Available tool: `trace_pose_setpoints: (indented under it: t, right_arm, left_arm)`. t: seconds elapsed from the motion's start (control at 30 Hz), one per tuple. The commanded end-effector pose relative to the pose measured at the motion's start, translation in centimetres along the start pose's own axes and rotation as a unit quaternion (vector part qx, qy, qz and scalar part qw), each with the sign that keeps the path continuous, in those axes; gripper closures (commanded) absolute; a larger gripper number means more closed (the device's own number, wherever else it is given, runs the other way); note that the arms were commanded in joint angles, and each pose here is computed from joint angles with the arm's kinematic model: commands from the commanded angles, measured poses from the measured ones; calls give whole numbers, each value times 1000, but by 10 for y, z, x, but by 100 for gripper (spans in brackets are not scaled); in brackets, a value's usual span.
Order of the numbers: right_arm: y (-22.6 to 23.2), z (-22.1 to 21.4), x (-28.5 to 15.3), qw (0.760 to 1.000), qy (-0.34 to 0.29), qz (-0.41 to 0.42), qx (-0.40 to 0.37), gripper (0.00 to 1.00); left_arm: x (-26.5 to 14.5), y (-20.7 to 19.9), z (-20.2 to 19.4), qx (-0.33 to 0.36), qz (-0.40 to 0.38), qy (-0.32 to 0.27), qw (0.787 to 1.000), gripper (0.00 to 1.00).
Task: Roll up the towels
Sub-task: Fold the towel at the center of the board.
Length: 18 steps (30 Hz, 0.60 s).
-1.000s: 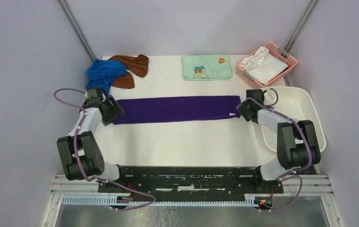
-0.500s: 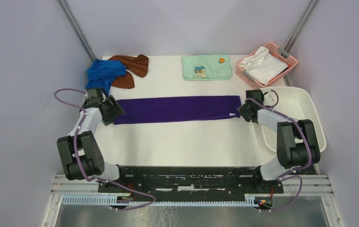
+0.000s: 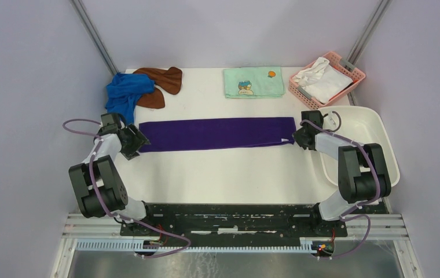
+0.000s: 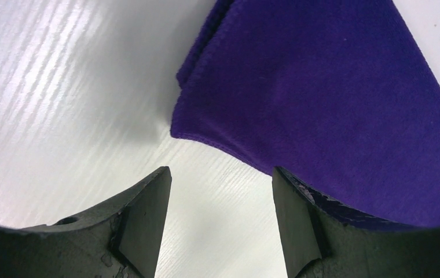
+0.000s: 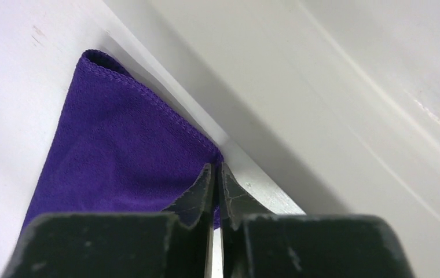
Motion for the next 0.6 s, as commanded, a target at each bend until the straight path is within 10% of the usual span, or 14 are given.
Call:
trace_pose_setpoints:
  t: [0.0,0.57]
  right_arm:
    - [3,9,-4,1000,-9,6,1,95]
    - [24,31,-20,998,-14,27,-50,100]
  left_arm:
    - [-3,1,6,-33,-6,-18,999,29]
    - [15,19,-2,-79,10,-2,997,49]
Point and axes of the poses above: each gripper's point midway between its finger pads, its own x axis out along the fingers, its own y axis along the line the jaws close on, z = x × y, the point moved 2 cm from there along -x, back along the fingers, and after that the axes turned 13 degrees about x, right-handed, at the moved point
